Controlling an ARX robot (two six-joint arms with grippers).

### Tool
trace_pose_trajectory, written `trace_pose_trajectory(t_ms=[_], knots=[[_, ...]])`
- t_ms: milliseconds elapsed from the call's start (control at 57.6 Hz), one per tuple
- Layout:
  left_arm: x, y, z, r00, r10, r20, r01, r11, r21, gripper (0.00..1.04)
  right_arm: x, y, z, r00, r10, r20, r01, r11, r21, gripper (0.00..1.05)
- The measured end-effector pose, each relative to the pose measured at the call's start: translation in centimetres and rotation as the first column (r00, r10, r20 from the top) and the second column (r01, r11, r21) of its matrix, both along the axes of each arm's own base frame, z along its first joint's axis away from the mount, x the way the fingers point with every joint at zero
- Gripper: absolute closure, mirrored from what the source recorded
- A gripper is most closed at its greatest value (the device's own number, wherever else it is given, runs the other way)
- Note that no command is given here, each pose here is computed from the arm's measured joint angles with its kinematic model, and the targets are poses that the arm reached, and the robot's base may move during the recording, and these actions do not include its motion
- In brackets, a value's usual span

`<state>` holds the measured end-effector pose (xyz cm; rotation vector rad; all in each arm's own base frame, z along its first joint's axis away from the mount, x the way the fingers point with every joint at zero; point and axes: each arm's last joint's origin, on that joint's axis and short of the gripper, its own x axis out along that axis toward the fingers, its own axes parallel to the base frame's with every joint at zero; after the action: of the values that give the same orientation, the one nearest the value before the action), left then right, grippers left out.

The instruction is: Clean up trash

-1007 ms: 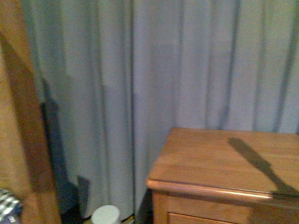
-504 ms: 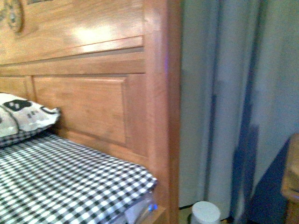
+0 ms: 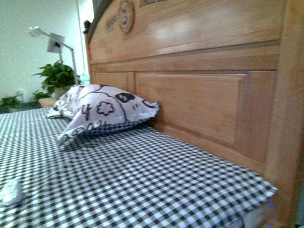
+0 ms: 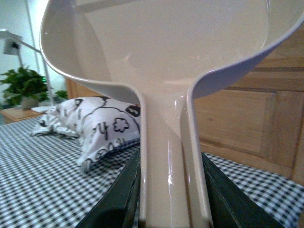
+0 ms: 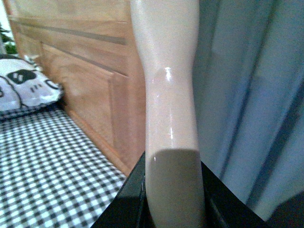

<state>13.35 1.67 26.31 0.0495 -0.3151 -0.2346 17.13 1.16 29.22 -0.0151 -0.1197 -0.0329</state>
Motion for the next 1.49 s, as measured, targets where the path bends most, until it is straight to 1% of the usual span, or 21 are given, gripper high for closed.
trace_pose_trajectory(t_ms=[399,504,521,538,573,590,625,642,695,764,868,1007,1094,1215,1372,1493], knots=[[0.0,0.1,0.0,1.0,0.016,0.003,-0.016,1.0,-0.008,0.76,0.0,0.1,0.0,1.0,0.015,-0.002,-0.015,1.0,-0.002,0.84],[0.0,0.0,0.0,1.0,-0.001,-0.001,0.001,1.0,-0.003,0.76,0.0,0.0,0.0,1.0,0.0,-0.001,0.0,1.0,0.0,0.84],[0.0,0.0,-0.1,1.0,-0.003,-0.007,0.002,1.0,-0.004,0.76,0.0,0.0,0.0,1.0,-0.002,-0.001,0.002,1.0,0.0,0.84],[0.1,0.0,-0.1,0.999,-0.01,-0.043,0.009,1.0,-0.01,0.76,0.0,0.0,0.0,1.0,-0.003,-0.001,0.003,1.0,0.0,0.84],[0.4,0.2,0.1,0.989,-0.03,-0.145,0.027,0.999,-0.021,0.76,0.0,0.0,0.0,1.0,-0.005,-0.001,0.005,1.0,0.0,0.84],[0.7,0.5,0.2,0.976,-0.033,-0.217,0.028,0.999,-0.025,0.76,0.0,0.0,0.0,1.0,-0.005,-0.001,0.005,1.0,0.0,0.84],[1.6,1.3,0.1,0.948,-0.019,-0.319,0.016,1.0,-0.012,0.76,0.0,0.0,0.0,1.0,-0.003,0.0,0.003,1.0,0.0,0.84],[2.0,1.6,-0.1,0.937,-0.009,-0.35,0.009,1.0,-0.003,0.76,0.0,0.0,0.0,1.0,0.0,0.0,0.0,1.0,0.0,0.84],[3.2,2.6,-0.9,0.913,-0.006,-0.408,0.018,0.999,0.026,0.76,0.0,0.0,0.0,1.0,0.003,0.0,-0.003,1.0,-0.001,0.84],[4.6,3.9,-1.6,0.889,0.006,-0.458,0.03,0.997,0.071,0.76,0.0,0.0,0.0,1.0,0.0,0.0,0.0,1.0,0.0,0.84],[8.4,6.7,-2.9,0.835,-0.001,-0.551,0.121,0.976,0.181,0.76,0.0,0.0,0.0,1.0,0.0,0.0,0.0,1.0,0.0,0.84],[11.4,7.8,-4.8,0.78,0.008,-0.626,0.197,0.946,0.258,0.76,0.0,0.0,0.0,1.0,0.0,0.0,0.0,1.0,0.0,0.84],[12.9,7.8,-5.7,0.771,0.027,-0.637,0.243,0.911,0.333,0.76,0.0,0.0,0.0,1.0,0.0,0.0,0.0,1.0,0.0,0.84],[14.6,6.8,-6.6,0.757,0.011,-0.654,0.329,0.858,0.395,0.76,0.0,0.0,0.0,1.0,0.0,0.0,0.0,1.0,0.0,0.84],[16.1,5.1,-7.4,0.729,-0.03,-0.684,0.426,0.802,0.419,0.76,0.0,0.0,0.0,1.0,0.0,0.0,0.0,1.0,0.0,0.84],[16.7,4.3,-7.2,0.708,-0.055,-0.704,0.475,0.775,0.417,0.76,0.0,0.0,0.0,1.0,0.0,0.0,0.0,1.0,0.0,0.84]])
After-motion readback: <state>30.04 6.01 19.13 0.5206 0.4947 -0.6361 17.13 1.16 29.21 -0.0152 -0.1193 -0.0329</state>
